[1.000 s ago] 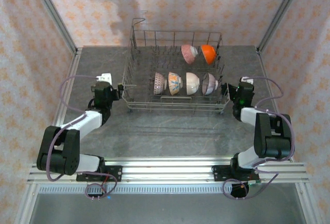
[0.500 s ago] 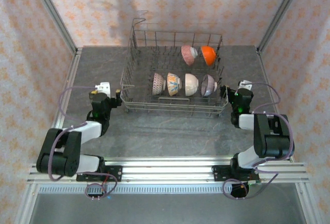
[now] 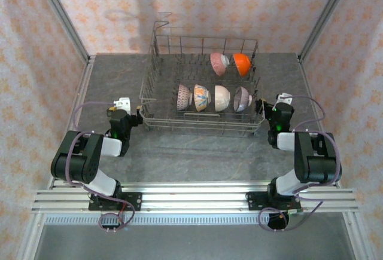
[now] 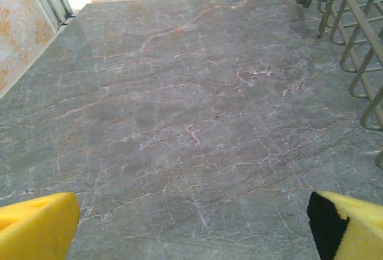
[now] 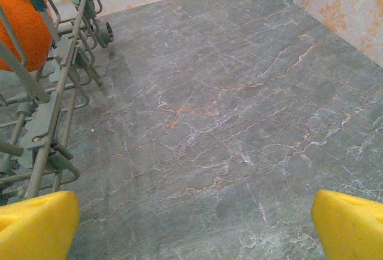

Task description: Load the bowls into the dish rack

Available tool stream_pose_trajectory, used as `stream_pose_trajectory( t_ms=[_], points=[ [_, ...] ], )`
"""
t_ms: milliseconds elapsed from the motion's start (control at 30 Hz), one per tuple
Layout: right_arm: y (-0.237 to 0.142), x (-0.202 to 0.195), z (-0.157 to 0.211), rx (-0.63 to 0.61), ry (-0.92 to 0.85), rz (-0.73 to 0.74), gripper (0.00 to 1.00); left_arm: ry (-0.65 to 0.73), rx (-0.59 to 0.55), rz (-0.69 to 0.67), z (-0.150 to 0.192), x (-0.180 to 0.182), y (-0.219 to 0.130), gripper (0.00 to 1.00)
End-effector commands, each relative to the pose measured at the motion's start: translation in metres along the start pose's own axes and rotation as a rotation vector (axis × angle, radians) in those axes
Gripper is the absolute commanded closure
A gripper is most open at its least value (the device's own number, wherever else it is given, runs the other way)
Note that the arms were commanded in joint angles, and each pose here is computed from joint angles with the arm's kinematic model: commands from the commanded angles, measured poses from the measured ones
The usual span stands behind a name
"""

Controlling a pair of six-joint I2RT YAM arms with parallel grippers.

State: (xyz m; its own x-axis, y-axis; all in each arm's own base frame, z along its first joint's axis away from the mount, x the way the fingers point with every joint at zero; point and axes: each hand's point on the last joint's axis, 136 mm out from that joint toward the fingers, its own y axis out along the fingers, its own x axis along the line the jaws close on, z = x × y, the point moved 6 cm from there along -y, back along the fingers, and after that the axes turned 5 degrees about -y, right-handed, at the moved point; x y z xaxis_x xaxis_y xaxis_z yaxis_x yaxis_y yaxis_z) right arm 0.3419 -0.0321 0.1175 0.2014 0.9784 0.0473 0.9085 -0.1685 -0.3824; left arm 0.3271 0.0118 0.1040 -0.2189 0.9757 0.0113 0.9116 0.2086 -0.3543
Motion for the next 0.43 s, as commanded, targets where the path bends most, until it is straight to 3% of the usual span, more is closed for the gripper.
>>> stream_pose_trajectory(
  t_ms=[0, 400],
  points=[
    [-0.0013, 0.0166, 0.0087, 0.02, -0.036, -0.086, 0.01, -0.031, -0.058, -0.016, -0.0158, 0.0018, 0.0016, 0.0],
    [-0.0025, 0.0206, 0.0086, 0.014, -0.065, -0.056, 0.01, -0.038, -0.052, -0.025, -0.0164, 0.0039, 0.003, 0.01]
  ],
)
